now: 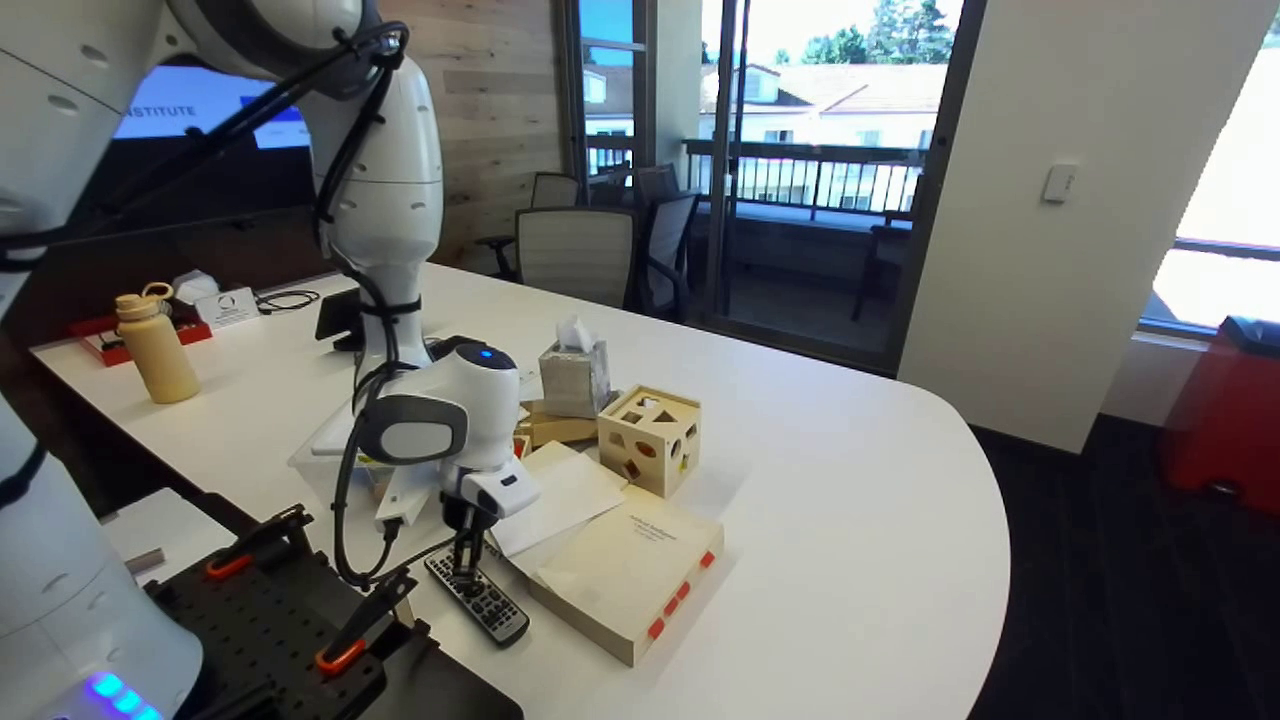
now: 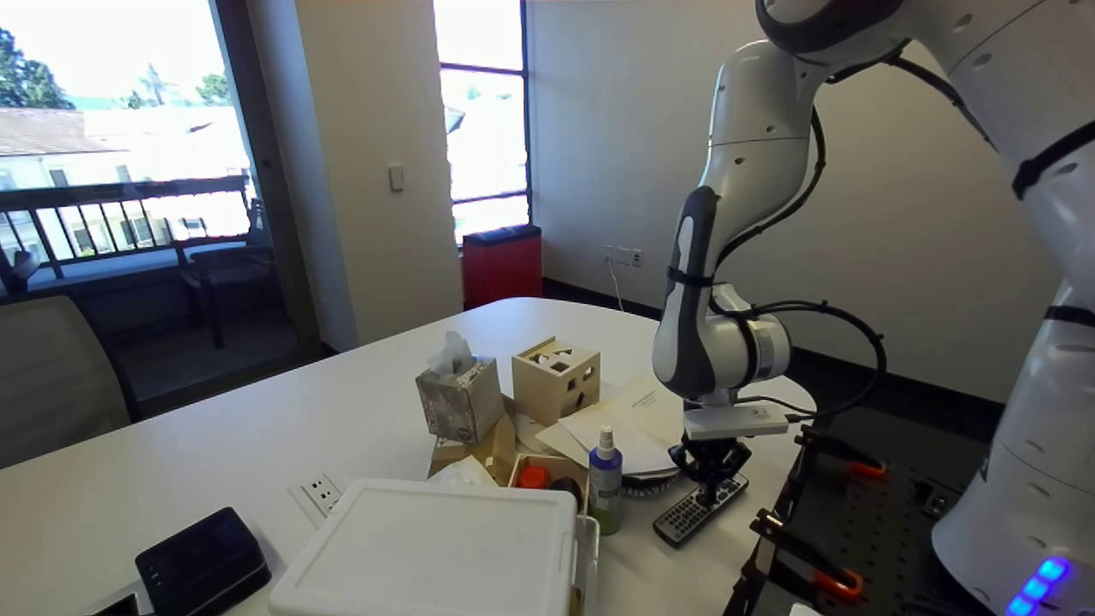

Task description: Press a button on the remote

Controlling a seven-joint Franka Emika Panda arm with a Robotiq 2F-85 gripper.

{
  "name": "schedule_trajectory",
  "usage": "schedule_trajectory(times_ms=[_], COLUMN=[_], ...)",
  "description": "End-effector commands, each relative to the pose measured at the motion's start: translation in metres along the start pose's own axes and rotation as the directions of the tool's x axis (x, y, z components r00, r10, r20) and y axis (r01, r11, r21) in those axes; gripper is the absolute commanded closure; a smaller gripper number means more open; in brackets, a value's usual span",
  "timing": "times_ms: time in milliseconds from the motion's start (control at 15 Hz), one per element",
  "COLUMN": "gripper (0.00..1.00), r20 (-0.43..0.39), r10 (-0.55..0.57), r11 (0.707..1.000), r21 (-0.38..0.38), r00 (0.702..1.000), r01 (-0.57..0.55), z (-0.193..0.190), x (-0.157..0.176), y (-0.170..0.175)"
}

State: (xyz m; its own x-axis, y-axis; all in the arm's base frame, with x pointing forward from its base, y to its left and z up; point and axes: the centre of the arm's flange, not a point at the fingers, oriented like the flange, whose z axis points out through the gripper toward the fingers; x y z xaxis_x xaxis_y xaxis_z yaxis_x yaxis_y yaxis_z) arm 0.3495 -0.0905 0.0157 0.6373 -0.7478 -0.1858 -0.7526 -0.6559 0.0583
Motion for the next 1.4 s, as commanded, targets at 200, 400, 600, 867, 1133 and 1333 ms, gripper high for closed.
schedule_trajectory(times_ms=[200, 400, 600, 867, 1133, 1333], gripper=[1.0, 1.0, 1.0, 1.0, 1.0, 1.0], r20=[-0.038, -0.053, -0.052, -0.042, -0.037, -0.042], r10=[0.007, 0.006, 0.004, 0.003, 0.002, -0.001], r11=[1.0, 1.0, 1.0, 1.0, 1.0, 1.0], r21=[0.001, 0.007, -0.001, -0.009, -0.013, -0.013], r00=[0.999, 0.999, 0.999, 0.999, 0.999, 0.999], r01=[-0.007, -0.006, -0.004, -0.004, -0.003, 0.0], z=[0.01, 0.009, 0.011, 0.019, 0.026, 0.026], x=[0.001, 0.001, 0.001, 0.001, 0.003, 0.003], y=[0.002, 0.0, 0.001, 0.004, 0.006, 0.006])
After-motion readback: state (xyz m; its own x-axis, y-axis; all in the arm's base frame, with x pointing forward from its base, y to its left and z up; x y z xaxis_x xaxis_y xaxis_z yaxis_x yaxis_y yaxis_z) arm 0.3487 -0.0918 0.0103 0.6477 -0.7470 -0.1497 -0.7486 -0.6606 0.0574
